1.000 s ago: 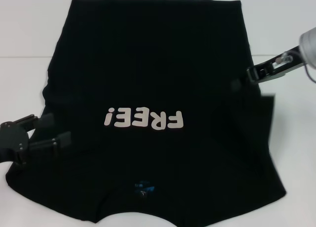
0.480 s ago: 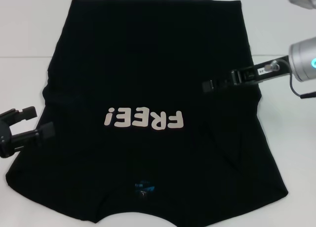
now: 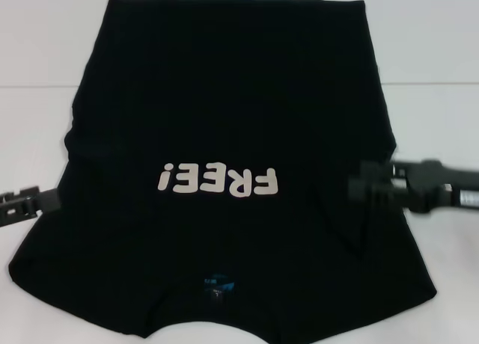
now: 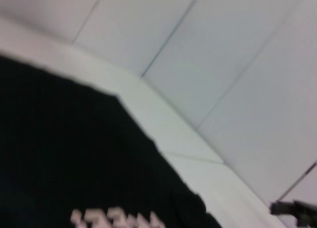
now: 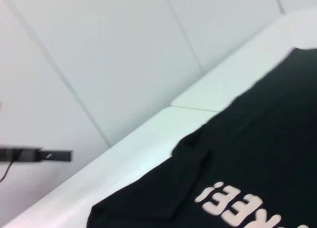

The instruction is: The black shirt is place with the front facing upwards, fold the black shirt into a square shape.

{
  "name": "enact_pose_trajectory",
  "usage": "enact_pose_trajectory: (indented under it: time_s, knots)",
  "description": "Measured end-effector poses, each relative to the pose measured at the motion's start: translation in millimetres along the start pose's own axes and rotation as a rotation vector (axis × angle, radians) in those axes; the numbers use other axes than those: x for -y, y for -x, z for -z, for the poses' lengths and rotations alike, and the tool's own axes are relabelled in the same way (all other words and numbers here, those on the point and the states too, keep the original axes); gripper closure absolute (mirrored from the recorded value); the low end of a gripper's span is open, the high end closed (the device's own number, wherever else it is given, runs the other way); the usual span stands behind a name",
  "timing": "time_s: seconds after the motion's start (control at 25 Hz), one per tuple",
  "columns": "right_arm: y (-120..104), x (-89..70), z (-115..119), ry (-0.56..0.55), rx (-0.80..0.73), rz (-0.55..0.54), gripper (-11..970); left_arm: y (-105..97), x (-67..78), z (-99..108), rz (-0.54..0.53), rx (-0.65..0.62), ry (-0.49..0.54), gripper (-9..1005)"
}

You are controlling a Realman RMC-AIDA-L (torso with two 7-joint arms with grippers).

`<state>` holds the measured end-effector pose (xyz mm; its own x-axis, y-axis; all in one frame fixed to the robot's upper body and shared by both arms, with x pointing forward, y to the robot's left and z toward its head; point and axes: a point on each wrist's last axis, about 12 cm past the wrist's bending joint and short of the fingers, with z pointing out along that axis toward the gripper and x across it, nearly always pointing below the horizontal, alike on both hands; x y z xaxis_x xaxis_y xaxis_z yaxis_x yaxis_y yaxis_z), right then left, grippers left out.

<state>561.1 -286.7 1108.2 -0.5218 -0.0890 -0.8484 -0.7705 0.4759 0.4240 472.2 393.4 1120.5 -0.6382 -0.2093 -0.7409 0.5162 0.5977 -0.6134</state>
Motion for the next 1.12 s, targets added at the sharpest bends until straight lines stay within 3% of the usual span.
enact_pose_trajectory:
  time_s: [0.12,0.32,0.4,0.52,0.84,1.12]
  knots:
    - [-31,-10.8,2,0.044,0.023,0.085,281,2,-2.5,8,0.134,-0.058,0.041,142]
    - [-61,-19.9,-9,0.040,0.017,0.170,248,1,-10.7,21,0.308,-0.144,0.156,143]
    - [-68,-21.3,-13,0.040,0.008,0.198,169,1,-17.6,23,0.398,-0.185,0.226,143]
    - [-73,-22.6,-17,0.048,0.000,0.224,50,0,-22.8,19,0.454,-0.201,0.268,143]
    - [-75,-21.7,-20,0.047,-0.024,0.234,30,-2,-39.8,13,0.567,-0.206,0.401,145]
    - [-75,-21.4,-21,0.046,-0.027,0.229,28,-4,-46.2,8,0.622,-0.215,0.443,146]
